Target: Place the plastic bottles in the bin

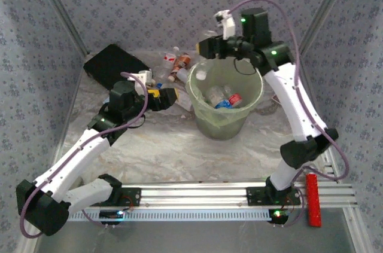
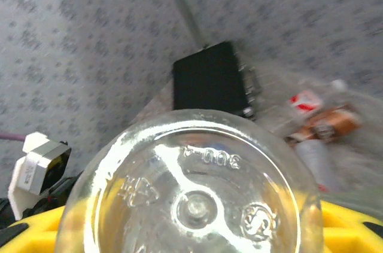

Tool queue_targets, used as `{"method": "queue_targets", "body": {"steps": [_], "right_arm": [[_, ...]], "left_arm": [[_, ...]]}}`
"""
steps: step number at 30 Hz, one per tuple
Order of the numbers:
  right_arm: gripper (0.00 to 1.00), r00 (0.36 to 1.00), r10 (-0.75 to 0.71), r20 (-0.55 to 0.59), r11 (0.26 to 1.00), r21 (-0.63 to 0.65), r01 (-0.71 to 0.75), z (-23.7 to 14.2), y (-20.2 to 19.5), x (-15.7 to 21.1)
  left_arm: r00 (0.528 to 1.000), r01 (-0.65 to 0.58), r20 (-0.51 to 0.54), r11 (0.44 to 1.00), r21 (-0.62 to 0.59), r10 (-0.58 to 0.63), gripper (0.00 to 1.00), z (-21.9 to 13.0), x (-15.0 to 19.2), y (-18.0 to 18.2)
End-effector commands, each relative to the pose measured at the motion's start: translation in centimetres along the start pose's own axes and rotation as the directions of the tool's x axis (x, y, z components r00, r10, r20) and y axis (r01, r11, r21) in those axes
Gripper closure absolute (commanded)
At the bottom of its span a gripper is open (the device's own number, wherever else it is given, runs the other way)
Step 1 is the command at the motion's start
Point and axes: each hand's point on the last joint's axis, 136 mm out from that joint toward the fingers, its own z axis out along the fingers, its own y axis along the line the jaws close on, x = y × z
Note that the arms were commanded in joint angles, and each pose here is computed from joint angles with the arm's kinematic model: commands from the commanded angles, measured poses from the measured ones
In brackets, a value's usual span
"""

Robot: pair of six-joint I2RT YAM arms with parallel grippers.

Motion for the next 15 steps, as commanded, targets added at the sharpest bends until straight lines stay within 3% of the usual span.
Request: {"method": "queue_targets", "body": {"steps": [1,4,7,15], "right_arm": [[0.44,0.999,-0.024,0.031,0.987,0.158,0.019,-3.2,-2.6,-0.1],[0.45,1.000,0.006,0.003,0.969,0.246,-0.006,-4.3,-5.3,1.1],[0.45,0.997,0.039,-0.065,0.954,0.300,-0.018,-3.9,-7.1,3.3],[0.48,0.949,0.095,-0.301,0.886,0.461,0.057,-2.3,-11.7,10.1]], "left_arm": [[0.981,0.175,-0.027,0.941,-0.289,-0.191,0.00,-0.7,2.8,8.2],[0.943,0.313,0.013,0.875,-0.370,-0.332,0.00,-1.4,4.4,12.5],[0.914,0.396,0.083,0.826,-0.400,-0.398,0.01,-2.2,5.4,14.9],[0.907,0.410,0.128,0.767,-0.494,-0.402,0.02,-4.8,6.7,17.3]]}}
